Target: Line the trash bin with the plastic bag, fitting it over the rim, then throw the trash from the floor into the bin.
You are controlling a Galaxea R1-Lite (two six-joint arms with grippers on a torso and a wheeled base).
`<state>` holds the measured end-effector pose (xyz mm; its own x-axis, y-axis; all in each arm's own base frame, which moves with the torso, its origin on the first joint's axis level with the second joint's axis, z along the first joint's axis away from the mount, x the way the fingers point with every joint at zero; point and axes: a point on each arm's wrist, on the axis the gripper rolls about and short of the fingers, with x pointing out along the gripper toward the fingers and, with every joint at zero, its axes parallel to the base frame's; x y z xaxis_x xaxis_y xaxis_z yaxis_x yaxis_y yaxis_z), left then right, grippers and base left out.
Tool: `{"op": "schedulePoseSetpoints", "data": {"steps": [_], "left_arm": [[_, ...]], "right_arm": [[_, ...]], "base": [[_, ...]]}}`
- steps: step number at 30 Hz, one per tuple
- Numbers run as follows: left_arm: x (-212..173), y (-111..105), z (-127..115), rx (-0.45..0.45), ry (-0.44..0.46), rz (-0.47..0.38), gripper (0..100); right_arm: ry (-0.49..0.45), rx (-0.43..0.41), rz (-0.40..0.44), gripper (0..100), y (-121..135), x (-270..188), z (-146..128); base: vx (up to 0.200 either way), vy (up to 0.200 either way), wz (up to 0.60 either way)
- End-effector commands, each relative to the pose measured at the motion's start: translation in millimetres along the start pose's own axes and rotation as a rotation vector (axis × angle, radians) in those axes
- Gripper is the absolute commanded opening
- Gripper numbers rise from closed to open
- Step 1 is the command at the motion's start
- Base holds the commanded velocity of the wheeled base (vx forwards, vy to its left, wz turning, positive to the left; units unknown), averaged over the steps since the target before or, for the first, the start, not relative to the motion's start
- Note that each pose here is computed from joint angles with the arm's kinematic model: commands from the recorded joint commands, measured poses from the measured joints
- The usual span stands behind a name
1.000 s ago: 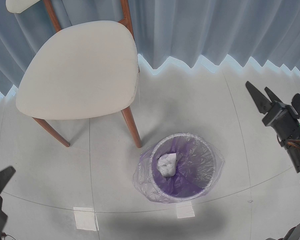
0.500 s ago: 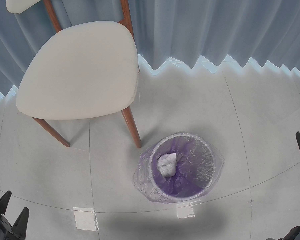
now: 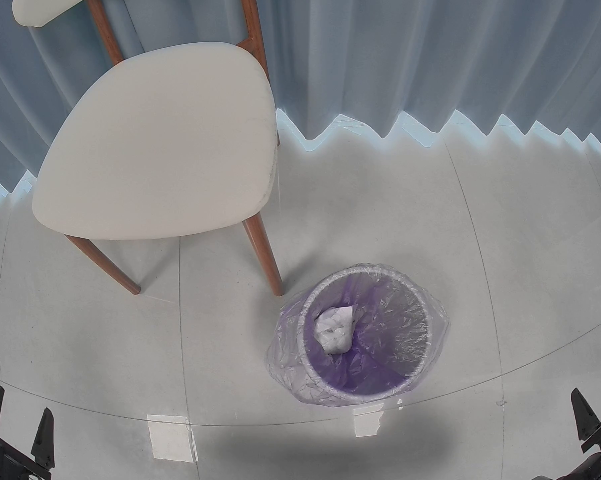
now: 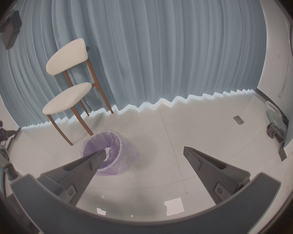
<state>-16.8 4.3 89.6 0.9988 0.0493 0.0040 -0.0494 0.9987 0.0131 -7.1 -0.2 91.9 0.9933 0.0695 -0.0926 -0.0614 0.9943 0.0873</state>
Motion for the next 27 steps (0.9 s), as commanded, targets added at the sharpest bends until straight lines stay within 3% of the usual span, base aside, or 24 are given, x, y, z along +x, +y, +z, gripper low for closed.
{"op": "schedulePoseSetpoints", "data": {"steps": [1, 4, 6, 10, 12, 17, 19, 23, 27], "left_arm": [[-6.4, -1.7, -9.1, 0.141, -0.040, 0.065, 100], [-6.4, -2.1, -8.8, 0.131, -0.045, 0.045, 100], [-6.4, -1.6, -9.1, 0.066, -0.042, 0.066, 100], [-6.8, 1.6, -9.1, 0.015, -0.040, 0.208, 100], [-6.9, 1.8, -9.3, 0.006, -0.039, 0.218, 100], [-6.8, 1.6, -9.8, -0.118, -0.047, 0.204, 100], [-6.7, 1.3, -9.6, -0.125, -0.049, 0.193, 100], [-6.4, -2.0, -9.4, 0.008, -0.041, 0.045, 100], [-7.0, 1.3, -9.1, -0.041, -0.041, 0.196, 100]], "right_arm": [[-0.109, -0.028, -0.034, 100, 1.3, -13.2, -11.1], [-0.122, -0.005, -0.074, 100, 0.4, -13.3, -11.1], [-0.131, 0.003, -0.179, 100, -2.2, -13.9, -12.8], [-0.143, -0.013, -0.171, 100, -2.1, -14.7, -13.3], [-0.134, -0.035, -0.158, 100, -1.9, -14.8, -13.9], [-0.097, -0.071, -0.088, 100, -0.5, -14.2, -17.1], [-0.097, -0.071, -0.088, 100, -0.6, -14.1, -17.4], [-0.097, -0.073, -0.090, 100, -0.6, -14.1, -17.4], [-0.099, -0.066, -0.095, 100, -0.7, -14.1, -17.2]], "base": [[0.000, 0.000, 0.00], [0.000, 0.000, 0.00], [0.000, 0.000, 0.00], [0.000, 0.000, 0.00], [0.000, 0.000, 0.00], [0.000, 0.000, 0.00], [0.000, 0.000, 0.00], [0.000, 0.000, 0.00], [0.000, 0.000, 0.00]]}}
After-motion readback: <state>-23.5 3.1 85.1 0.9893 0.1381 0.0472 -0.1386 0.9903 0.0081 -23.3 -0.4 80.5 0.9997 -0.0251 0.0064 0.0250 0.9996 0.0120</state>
